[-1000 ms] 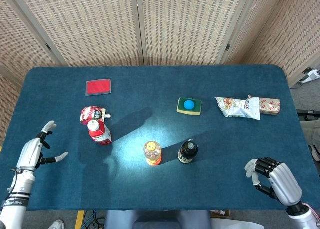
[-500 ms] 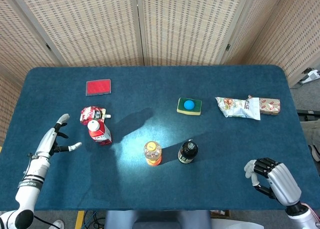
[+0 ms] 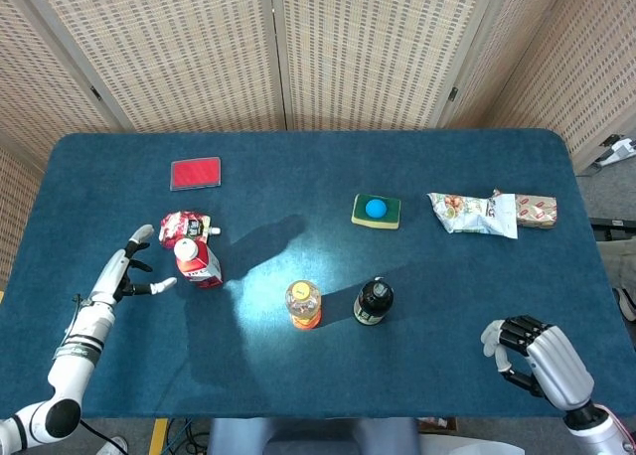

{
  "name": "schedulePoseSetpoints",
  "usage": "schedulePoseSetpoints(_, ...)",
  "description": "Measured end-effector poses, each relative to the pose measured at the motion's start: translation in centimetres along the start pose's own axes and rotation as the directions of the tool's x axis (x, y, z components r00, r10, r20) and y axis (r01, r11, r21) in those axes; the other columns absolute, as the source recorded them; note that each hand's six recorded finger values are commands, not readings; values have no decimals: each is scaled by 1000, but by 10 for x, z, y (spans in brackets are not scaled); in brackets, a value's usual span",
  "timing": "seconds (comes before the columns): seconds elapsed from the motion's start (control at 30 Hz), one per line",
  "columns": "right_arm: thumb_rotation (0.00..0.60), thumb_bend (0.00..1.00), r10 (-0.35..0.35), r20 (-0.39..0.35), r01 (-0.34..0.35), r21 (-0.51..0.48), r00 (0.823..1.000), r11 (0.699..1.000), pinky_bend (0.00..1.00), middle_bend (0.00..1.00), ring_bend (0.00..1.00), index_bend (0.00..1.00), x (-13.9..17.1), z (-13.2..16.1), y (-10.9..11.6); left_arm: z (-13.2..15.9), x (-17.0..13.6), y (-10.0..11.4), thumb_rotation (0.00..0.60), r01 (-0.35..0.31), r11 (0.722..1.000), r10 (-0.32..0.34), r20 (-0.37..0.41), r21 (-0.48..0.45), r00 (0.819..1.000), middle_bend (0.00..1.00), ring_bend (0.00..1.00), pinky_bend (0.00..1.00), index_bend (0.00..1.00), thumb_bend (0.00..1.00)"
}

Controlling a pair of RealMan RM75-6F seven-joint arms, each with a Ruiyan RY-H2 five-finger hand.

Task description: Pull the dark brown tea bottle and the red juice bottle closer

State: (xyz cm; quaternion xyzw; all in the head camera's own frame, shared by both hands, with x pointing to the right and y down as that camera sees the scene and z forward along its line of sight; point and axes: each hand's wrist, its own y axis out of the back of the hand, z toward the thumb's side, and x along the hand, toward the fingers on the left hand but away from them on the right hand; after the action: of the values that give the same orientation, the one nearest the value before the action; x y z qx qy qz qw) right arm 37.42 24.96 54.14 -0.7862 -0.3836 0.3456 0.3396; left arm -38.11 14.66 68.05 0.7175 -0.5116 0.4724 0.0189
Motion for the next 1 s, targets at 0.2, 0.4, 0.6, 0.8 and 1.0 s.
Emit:
schedulePoseSetpoints(0.2,600,273,6,1,-6,1,1000,1000,522,507,475,598,-1,-1,-1,4,5,-14,600,23,999,-22,9,-33,1000,52,115,330,49,65)
schedulePoseSetpoints(0.4,600,273,3,0,-3,-1,1000,1000,522,507,475,598,0,-1,0,11,10,-24,600,44,994,-43,18,-102,999,52,117,330,83,65)
schedulePoseSetpoints(0.6,600,272,5,-6,-5,-3,1000,1000,522,507,475,598,1,1,0,20,11,-32,600,56,993,-53,39,-103,998,53,129,330,107,65)
schedulePoseSetpoints(0.8,600,273,2,-8,-2,-4,1000,1000,522,507,475,598,2,1,1,22,15,-40,600,64,992,-61,30,-109,998,115,180,330,175,65)
schedulePoseSetpoints(1.0,600,273,8,-8,-8,-1,1000,1000,522,507,475,598,2,1,0,24,17,-45,600,75,992,-74,21,-102,997,179,217,341,319,65)
